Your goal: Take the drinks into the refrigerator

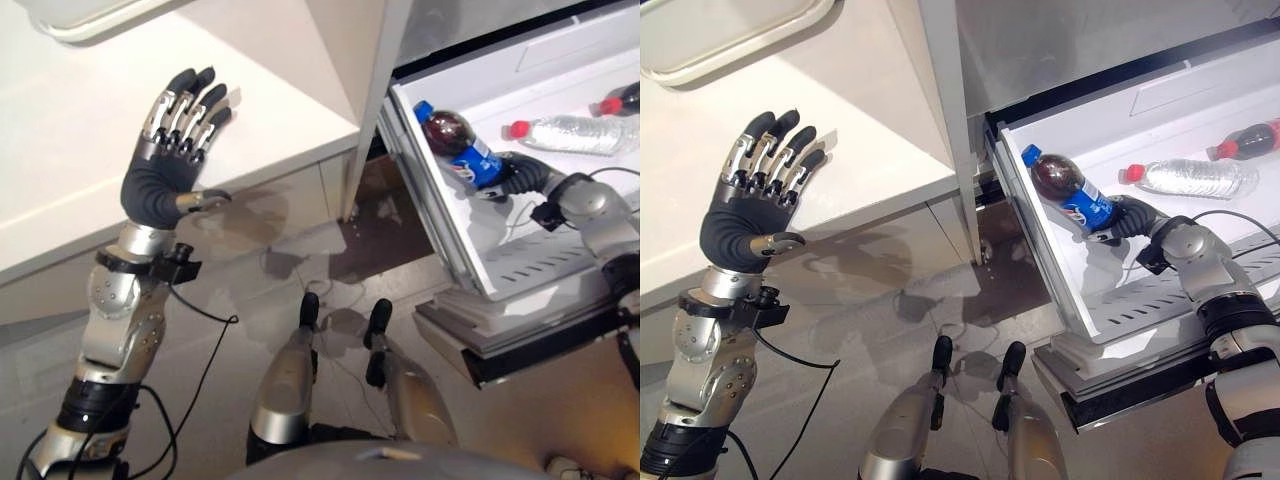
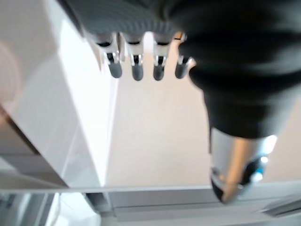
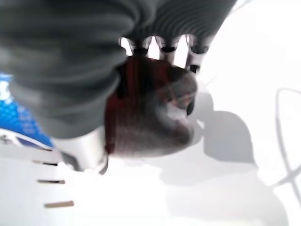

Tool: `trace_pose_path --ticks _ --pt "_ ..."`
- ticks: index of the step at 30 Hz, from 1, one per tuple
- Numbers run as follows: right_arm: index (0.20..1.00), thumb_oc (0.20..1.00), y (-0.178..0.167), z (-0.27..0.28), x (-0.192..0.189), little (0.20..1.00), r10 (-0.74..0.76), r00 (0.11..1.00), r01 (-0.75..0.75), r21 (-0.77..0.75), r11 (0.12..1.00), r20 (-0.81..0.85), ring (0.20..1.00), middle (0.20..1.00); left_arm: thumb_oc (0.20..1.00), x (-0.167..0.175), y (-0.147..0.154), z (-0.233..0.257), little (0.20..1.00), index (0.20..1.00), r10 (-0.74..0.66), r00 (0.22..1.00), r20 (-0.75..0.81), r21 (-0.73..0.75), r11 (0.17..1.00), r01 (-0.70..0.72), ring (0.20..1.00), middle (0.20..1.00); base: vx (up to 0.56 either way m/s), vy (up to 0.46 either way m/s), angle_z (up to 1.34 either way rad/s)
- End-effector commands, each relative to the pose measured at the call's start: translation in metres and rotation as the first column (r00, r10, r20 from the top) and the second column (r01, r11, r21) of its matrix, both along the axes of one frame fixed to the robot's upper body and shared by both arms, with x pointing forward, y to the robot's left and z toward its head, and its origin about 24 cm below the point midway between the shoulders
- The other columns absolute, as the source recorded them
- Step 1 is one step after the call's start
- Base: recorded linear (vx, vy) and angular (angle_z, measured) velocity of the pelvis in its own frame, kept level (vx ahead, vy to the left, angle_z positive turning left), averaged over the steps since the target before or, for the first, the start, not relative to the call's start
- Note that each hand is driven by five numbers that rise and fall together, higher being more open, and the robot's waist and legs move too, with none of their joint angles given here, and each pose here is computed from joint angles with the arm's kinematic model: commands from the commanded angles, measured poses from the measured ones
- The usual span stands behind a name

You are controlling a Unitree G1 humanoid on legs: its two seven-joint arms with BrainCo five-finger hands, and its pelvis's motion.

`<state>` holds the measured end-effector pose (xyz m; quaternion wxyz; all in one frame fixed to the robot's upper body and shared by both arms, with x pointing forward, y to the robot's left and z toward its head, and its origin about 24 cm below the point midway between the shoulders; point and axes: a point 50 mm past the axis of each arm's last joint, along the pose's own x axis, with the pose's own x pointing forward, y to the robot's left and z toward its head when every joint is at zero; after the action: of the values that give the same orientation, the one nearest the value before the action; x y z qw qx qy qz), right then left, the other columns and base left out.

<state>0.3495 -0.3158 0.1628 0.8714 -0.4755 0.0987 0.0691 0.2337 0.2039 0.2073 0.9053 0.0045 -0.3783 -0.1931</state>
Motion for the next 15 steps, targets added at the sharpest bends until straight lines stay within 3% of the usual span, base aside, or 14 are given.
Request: trace_pose_path --ticks 1,8,15 --pt "0.2 0.2 -0.033 -0.039 -0.029 0.2 -0.059 0.978 0.032 -0.132 0.991 -0.198 0.2 0.2 1.0 -0.015 0.003 0.002 1.0 1.0 0.027 0.999 0.04 0.003 1.0 -0.027 1.0 1.0 -0.01 0.003 0.07" --pt "0.2 0.2 -0.065 -0.05 -0.053 0.2 -0.154 0.943 0.099 -0.194 0.976 -0.296 0.2 0.2 1.0 -0.019 0.006 0.003 1.0 1.0 0.029 0.999 0.043 0.042 0.999 -0.03 1.0 1.0 -0.01 -0.002 0.06" --pt "0.2 0.2 -0.061 -0.052 -0.056 0.2 -0.123 0.928 0.021 -0.279 0.96 -0.353 0.2 0.2 1.0 -0.02 0.005 0.006 1.0 1.0 0.039 0.998 0.059 0.056 0.998 -0.042 1.0 1.0 0.0 0.0 0.0"
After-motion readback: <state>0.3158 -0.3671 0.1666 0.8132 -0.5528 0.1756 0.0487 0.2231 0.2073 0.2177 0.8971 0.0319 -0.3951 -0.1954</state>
